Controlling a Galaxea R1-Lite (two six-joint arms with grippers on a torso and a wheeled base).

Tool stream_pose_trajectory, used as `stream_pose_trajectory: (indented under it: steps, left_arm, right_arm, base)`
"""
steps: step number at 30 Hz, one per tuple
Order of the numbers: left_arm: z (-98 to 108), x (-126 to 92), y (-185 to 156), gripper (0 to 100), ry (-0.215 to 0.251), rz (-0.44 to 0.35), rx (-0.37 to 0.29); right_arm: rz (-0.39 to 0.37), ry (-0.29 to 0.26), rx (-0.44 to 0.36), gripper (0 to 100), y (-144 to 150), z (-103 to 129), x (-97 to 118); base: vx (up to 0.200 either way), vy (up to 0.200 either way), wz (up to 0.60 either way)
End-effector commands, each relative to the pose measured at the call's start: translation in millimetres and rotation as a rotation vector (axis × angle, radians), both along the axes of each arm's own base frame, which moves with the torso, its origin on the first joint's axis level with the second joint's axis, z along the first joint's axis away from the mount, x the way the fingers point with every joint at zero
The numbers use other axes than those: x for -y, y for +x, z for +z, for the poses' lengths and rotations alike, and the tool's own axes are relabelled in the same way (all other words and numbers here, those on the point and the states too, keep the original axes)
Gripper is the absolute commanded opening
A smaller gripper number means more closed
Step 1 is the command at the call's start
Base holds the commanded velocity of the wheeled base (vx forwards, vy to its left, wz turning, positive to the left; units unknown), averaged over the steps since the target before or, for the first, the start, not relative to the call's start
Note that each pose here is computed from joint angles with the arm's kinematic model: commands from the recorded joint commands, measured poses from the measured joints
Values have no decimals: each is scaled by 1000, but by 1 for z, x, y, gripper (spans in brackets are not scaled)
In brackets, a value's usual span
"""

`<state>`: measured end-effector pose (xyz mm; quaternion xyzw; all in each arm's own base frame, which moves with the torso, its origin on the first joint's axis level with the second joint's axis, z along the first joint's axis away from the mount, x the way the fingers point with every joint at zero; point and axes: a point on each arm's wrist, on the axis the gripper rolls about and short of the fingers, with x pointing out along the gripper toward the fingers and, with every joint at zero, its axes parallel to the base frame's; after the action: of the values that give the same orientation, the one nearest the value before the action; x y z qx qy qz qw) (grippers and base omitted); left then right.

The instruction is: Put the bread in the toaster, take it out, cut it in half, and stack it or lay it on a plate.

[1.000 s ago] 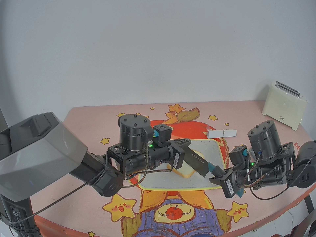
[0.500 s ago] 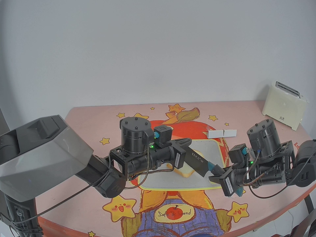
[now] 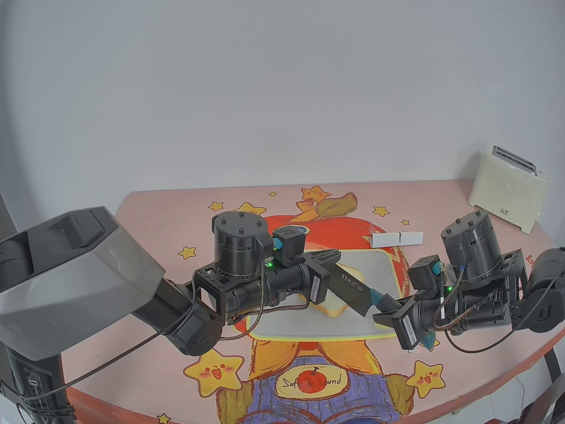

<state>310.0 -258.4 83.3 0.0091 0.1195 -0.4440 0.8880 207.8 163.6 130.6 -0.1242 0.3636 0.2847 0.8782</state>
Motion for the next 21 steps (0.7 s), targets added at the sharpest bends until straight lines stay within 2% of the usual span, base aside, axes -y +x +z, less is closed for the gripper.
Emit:
stream_pose_trajectory:
  steps: [1,21]
  left_arm:
    - [-5,-1,-1,0,11,0,-14]
    - [-3,0,-1,0,8,-1,-11]
  right_arm:
    - [1,1,0,0,0,0,-1]
    - [7,-22,-28,0,-3,-9,0]
  base:
    - [0,0,0]
    - [0,0,0]
